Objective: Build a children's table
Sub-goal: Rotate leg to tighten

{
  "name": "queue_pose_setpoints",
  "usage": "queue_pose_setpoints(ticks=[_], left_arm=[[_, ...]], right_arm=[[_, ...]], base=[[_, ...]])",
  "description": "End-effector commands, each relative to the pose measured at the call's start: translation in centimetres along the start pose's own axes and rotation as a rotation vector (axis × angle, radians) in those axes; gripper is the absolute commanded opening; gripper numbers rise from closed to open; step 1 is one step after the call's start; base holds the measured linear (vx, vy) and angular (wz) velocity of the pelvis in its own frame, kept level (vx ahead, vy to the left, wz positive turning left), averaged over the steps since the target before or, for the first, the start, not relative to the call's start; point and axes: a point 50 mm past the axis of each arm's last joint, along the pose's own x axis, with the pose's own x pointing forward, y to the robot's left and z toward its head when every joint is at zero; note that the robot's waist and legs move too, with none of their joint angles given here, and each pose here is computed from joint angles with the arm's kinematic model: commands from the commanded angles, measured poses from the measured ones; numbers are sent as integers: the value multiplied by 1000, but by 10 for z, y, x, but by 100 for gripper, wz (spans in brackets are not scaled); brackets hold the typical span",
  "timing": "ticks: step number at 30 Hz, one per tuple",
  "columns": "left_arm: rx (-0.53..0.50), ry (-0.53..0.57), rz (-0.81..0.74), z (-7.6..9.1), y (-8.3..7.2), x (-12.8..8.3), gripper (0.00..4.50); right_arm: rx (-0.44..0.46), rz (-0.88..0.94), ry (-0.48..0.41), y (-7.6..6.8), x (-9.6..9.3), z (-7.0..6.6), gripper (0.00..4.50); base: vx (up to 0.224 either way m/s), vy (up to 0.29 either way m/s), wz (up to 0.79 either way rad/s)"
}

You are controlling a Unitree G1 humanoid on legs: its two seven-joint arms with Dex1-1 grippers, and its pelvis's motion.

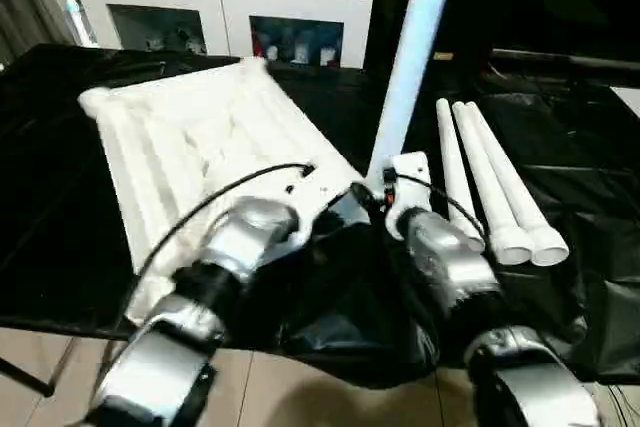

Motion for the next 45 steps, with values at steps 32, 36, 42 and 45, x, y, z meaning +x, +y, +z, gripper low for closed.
queue_pose_setpoints(ticks=[32, 36, 42, 45], left_arm=[[219, 5, -403, -44, 2, -61, 0], [219, 22, -401, -46, 6, -67, 0], [229, 28, -413, -47, 7, -71, 0], [230, 30, -417, -47, 8, -72, 0]], right_arm=[[-304, 710, 17, -19, -55, -4, 408], [-311, 759, -4, -21, -58, 2, 408], [-344, 823, -6, -18, -61, 3, 408], [-328, 837, -12, -17, -61, 2, 408]], base=[[0, 0, 0], [0, 0, 0], [0, 0, 0], [0, 0, 0]])
